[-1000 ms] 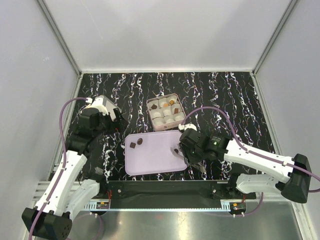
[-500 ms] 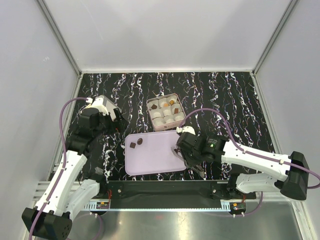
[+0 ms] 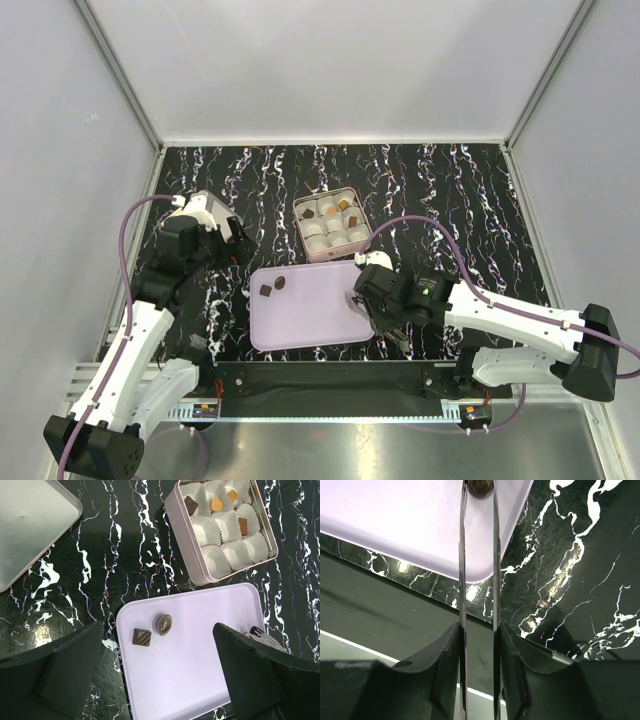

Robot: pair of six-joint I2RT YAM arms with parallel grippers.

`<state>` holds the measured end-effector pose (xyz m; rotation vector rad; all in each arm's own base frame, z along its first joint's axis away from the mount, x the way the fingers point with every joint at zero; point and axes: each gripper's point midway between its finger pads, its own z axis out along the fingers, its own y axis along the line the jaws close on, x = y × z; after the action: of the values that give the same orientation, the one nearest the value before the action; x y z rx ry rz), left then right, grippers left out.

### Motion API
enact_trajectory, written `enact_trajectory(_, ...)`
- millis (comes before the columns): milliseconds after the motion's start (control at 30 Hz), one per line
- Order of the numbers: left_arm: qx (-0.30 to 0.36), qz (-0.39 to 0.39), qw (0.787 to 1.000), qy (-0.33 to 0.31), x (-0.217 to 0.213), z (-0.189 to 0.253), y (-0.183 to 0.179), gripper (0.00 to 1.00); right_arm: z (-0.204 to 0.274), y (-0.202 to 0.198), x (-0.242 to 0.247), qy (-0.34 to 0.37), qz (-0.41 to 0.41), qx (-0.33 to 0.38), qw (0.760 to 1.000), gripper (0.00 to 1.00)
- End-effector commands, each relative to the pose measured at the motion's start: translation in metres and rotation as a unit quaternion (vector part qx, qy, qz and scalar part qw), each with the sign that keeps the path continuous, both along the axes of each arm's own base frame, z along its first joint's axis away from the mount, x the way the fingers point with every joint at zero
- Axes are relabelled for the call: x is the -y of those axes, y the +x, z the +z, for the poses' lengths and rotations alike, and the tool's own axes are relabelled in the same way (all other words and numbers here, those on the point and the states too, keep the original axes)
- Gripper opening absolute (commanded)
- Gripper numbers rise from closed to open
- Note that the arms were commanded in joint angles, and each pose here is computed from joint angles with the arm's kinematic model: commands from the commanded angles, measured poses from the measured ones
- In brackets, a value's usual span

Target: Pack the chocolate

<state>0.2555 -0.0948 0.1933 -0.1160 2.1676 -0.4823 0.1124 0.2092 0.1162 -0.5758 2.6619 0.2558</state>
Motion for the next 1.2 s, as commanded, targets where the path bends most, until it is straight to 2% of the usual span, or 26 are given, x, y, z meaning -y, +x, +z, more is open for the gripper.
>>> enact_trajectory(0, 0.032, 0.001, 0.999, -0.01, 0.001, 0.019, 0.009, 0.99, 0.02, 0.011, -0.007, 0.015, 0.002, 0.037, 0.999, 0.41)
enact_trajectory(800, 0.035, 0.004, 0.999, -0.008, 0.0, 0.02, 0.009, 0.99, 0.023, 0.025, -0.027, 0.006, 0.027, 0.053, 0.998, 0.39)
enact_trajectory(933, 0.034, 0.004, 0.999, -0.008, 0.0, 0.02, 0.009, 0.99, 0.02, 0.024, -0.023, 0.001, 0.022, 0.052, 0.998, 0.47)
enact_trajectory(1167, 0.034, 0.002, 0.999, -0.011, 0.001, 0.02, 0.009, 0.99, 0.048, 0.033, -0.021, 0.025, 0.016, 0.091, 0.995, 0.48)
